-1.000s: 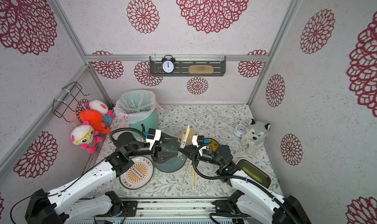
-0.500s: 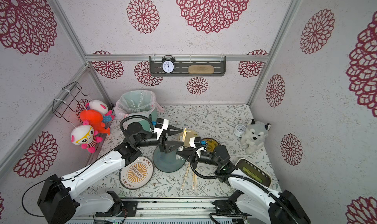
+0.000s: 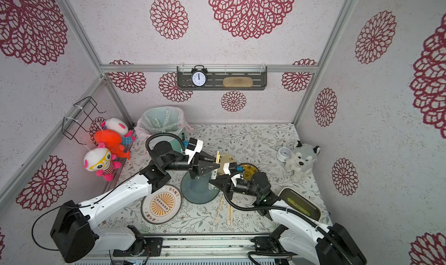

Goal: Remove the packaging of disposable chopsticks
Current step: Remove the packet bag from the disposable chopsticks.

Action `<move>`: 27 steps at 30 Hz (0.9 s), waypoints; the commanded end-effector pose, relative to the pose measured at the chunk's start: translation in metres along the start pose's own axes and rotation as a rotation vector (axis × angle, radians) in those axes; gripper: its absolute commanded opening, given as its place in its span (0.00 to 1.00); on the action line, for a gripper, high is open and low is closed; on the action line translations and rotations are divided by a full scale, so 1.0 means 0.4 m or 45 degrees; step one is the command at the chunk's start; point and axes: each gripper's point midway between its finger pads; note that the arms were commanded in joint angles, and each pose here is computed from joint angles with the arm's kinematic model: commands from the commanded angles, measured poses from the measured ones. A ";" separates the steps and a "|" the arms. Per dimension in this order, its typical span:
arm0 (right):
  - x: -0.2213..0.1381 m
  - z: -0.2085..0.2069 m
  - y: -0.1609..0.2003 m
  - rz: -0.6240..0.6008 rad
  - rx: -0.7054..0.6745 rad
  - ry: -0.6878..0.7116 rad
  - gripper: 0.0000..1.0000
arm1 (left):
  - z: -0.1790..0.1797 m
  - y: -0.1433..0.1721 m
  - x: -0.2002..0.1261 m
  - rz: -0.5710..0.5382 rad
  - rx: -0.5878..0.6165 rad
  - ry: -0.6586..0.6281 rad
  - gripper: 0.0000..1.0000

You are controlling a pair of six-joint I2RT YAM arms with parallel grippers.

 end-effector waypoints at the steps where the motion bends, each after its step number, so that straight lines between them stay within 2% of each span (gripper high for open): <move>1: -0.011 0.044 -0.065 -0.105 -0.105 -0.052 0.00 | -0.003 0.093 0.006 0.081 -0.096 -0.013 0.26; 4: -0.010 0.045 -0.087 -0.127 -0.133 -0.038 0.00 | -0.026 0.161 0.009 0.123 -0.174 0.006 0.24; 6: -0.006 0.051 -0.098 -0.126 -0.140 -0.051 0.00 | -0.037 0.201 0.014 0.146 -0.194 0.005 0.15; 8: 0.000 0.053 -0.101 -0.115 -0.133 -0.066 0.00 | -0.031 0.226 0.009 0.165 -0.203 -0.032 0.00; 12: 0.000 0.042 -0.084 -0.102 -0.108 -0.052 0.00 | -0.036 0.231 -0.016 0.183 -0.204 -0.048 0.00; 17: -0.003 0.026 -0.057 -0.089 -0.067 -0.023 0.00 | -0.004 0.215 -0.045 0.160 -0.182 -0.162 0.00; 20: -0.007 0.000 -0.038 -0.070 -0.038 0.047 0.38 | 0.022 0.197 -0.068 0.073 -0.203 -0.185 0.00; 21: -0.012 -0.008 -0.031 -0.063 -0.030 0.071 0.45 | 0.019 0.196 -0.073 0.067 -0.211 -0.156 0.00; 23: -0.025 -0.011 -0.026 -0.065 -0.034 0.104 0.52 | 0.015 0.203 -0.076 0.075 -0.235 -0.122 0.00; 27: -0.047 0.000 -0.056 -0.119 -0.072 0.137 0.53 | 0.008 0.227 -0.071 0.121 -0.240 -0.098 0.00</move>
Point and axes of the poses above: each gripper's point midway between its finger pads, its own x axis out along the fingers, its own z axis along the line the jaws close on, y = z × x, and after that the axes turned 10 degrees about x, right-handed
